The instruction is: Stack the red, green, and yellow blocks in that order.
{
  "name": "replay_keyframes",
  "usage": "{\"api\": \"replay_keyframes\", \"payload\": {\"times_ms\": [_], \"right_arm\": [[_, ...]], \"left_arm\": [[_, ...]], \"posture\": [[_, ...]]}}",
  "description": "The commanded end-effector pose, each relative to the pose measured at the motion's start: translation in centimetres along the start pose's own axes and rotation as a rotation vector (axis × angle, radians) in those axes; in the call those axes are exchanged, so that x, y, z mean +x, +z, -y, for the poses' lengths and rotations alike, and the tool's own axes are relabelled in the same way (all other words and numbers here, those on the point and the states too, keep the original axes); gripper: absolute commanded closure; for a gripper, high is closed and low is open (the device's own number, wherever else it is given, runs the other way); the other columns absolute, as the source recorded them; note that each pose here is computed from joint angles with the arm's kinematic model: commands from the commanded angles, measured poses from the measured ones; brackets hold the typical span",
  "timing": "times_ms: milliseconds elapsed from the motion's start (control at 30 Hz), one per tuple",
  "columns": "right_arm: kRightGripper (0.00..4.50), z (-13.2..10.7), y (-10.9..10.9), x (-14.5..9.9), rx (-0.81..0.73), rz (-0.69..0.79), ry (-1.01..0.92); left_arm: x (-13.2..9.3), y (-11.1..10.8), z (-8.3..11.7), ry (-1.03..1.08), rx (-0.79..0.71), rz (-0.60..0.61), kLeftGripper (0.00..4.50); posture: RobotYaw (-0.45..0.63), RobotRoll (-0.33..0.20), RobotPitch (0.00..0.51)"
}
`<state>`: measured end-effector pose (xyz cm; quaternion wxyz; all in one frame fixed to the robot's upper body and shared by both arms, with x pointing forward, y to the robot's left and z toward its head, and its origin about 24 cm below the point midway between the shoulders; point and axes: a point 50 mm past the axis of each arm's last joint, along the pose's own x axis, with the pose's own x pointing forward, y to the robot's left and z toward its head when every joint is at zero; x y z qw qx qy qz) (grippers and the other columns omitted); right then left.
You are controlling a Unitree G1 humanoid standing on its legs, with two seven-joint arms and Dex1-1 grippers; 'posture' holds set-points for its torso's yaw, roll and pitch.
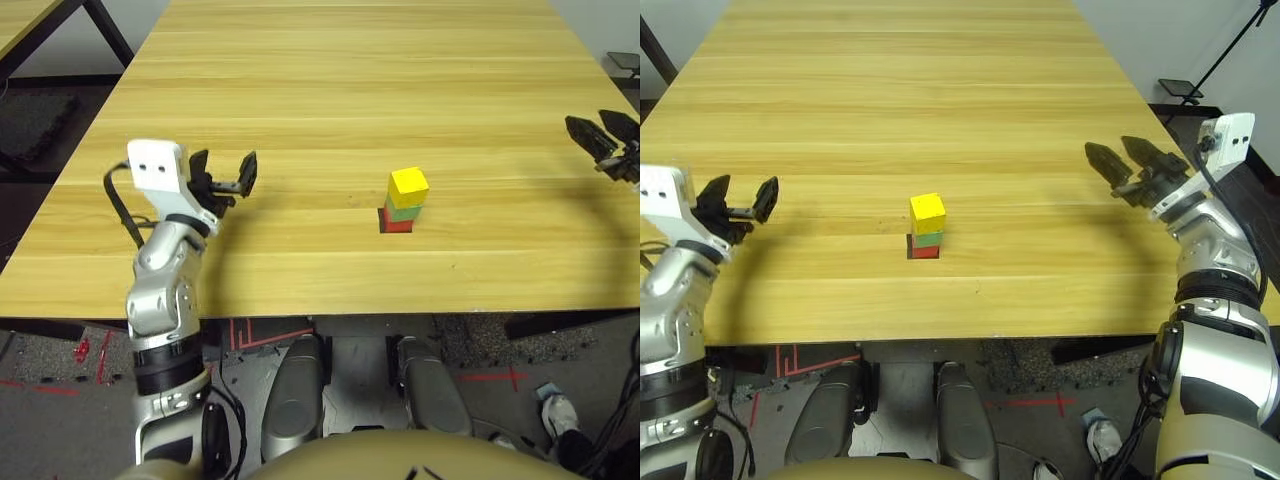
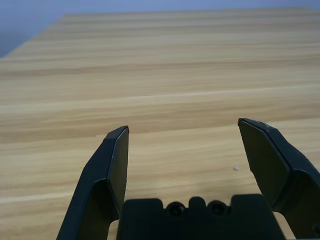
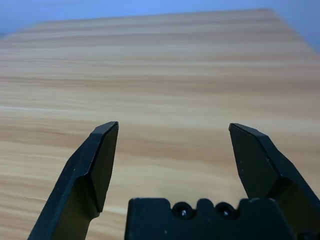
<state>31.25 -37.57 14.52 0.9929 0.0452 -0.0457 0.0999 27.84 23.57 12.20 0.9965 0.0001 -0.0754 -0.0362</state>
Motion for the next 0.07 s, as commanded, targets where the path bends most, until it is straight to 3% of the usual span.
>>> {"api": "replay_keyframes", "payload": {"times_ms": [33,67], "right_arm": [[0.0,1.0,-0.97,-1.3,-0.013,-0.008,-0.103],[0.0,1.21,-1.16,-1.56,-0.014,-0.008,-0.129]], "left_arm": [[0.14,-0.79,0.06,0.016,0.02,0.017,0.03],[0.22,-0.98,0.01,0.021,0.023,0.018,0.03]], "posture": [[0.11,-0.029,0.152],[0.11,-0.032,0.151]]}}
